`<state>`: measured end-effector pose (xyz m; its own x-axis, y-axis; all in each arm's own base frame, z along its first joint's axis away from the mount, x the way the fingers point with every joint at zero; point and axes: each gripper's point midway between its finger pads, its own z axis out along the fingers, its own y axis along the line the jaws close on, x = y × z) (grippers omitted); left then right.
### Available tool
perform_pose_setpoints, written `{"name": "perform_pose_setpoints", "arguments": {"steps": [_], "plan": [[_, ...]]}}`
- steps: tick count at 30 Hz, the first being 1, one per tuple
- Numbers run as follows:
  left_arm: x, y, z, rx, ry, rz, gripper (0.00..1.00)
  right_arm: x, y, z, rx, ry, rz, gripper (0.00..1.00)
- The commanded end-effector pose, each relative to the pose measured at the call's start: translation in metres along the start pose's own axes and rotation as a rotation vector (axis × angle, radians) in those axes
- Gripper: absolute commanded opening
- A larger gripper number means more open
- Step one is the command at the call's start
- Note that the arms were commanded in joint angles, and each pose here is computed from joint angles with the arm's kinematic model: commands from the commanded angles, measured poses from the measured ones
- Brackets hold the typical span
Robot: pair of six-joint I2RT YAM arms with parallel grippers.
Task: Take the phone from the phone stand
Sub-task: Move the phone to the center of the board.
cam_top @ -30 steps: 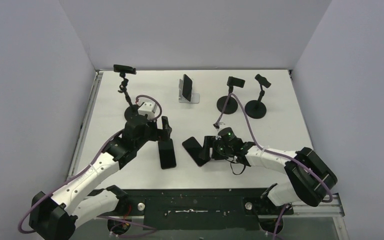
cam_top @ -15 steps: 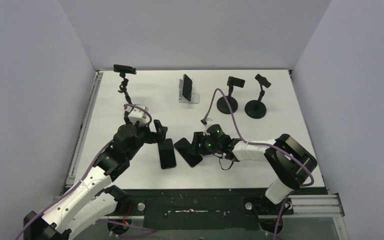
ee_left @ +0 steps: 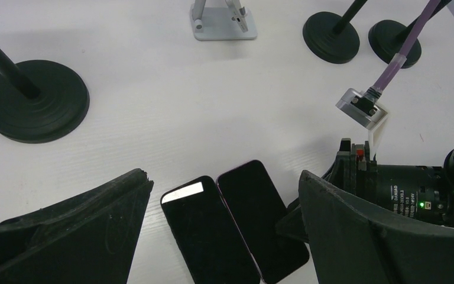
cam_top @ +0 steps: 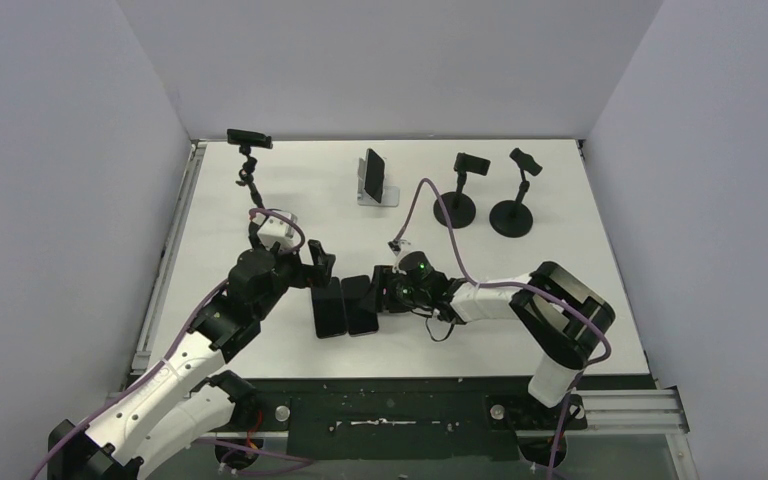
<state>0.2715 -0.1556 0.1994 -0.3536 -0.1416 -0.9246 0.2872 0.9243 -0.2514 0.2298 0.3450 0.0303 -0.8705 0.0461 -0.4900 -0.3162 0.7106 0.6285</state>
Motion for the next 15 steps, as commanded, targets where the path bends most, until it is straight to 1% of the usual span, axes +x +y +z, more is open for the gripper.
{"name": "perform_pose_setpoints", "arguments": {"steps": [1,5,8,10,12,15], "plan": [[-0.017,-0.004,0.001,0.017,-0.059,0.001,0.94,0.026,-0.006,0.008,0.027,0.101,0.016,0.51],[-0.018,-0.001,0.000,0.002,-0.065,0.000,0.94,0.024,0.002,0.011,-0.012,0.104,0.021,0.50],[-0.022,0.002,-0.001,-0.019,-0.085,-0.007,0.94,0.018,0.009,0.010,-0.032,0.094,0.019,0.52],[-0.029,0.007,-0.001,-0.053,-0.110,-0.017,0.94,-0.003,0.013,0.001,-0.030,0.040,0.013,0.57],[-0.043,0.012,-0.002,-0.097,-0.144,-0.031,0.94,-0.033,0.021,-0.016,-0.030,-0.036,-0.005,0.63],[-0.074,0.016,-0.004,-0.160,-0.194,-0.047,0.96,-0.081,0.031,-0.051,0.021,-0.162,-0.092,0.72]]}}
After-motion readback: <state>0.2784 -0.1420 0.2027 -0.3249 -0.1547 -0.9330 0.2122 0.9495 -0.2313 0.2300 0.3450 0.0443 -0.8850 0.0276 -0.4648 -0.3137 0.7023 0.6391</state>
